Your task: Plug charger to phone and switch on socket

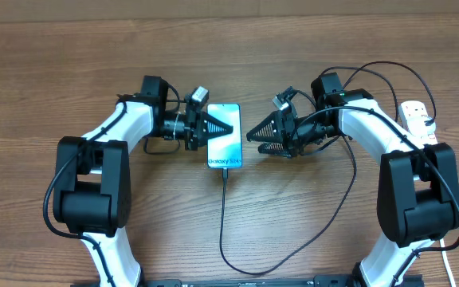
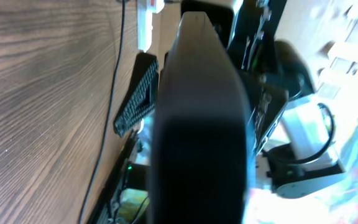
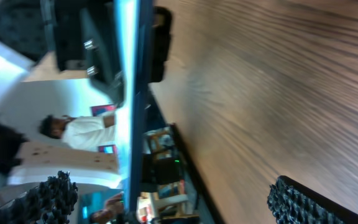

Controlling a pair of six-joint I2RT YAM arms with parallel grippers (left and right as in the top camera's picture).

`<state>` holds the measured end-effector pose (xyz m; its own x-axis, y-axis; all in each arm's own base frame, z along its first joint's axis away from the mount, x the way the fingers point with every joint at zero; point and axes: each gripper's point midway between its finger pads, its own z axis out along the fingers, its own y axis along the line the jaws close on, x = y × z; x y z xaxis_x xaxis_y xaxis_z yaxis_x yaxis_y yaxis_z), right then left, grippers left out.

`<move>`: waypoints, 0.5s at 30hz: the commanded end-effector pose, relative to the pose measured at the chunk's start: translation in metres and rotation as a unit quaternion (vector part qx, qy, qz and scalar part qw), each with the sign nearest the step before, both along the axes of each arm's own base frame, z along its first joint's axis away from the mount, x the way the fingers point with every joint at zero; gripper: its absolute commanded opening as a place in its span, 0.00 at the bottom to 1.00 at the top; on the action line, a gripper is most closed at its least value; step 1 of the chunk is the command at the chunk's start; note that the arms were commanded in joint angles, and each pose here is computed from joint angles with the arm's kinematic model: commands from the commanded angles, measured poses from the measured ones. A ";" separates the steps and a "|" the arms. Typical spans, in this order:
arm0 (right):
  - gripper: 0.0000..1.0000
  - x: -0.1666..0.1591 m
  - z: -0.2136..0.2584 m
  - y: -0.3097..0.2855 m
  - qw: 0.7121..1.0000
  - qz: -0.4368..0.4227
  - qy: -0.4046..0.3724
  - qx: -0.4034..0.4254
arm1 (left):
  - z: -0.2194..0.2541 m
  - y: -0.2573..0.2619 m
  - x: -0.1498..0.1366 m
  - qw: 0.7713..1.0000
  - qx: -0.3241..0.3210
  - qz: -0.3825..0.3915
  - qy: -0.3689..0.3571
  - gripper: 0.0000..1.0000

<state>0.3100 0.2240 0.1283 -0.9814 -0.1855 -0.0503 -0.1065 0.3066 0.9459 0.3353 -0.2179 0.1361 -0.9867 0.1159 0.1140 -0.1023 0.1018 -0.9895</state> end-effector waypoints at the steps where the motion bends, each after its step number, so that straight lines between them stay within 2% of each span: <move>1: 1.00 0.002 -0.005 -0.004 0.998 0.006 -0.039 -0.042 | 0.007 -0.008 -0.006 0.998 -0.009 -0.017 -0.059 0.04; 15: 1.00 -0.002 -0.015 -0.008 0.997 0.009 -0.031 -0.077 | 0.002 -0.013 -0.010 0.998 0.005 -0.026 -0.061 0.04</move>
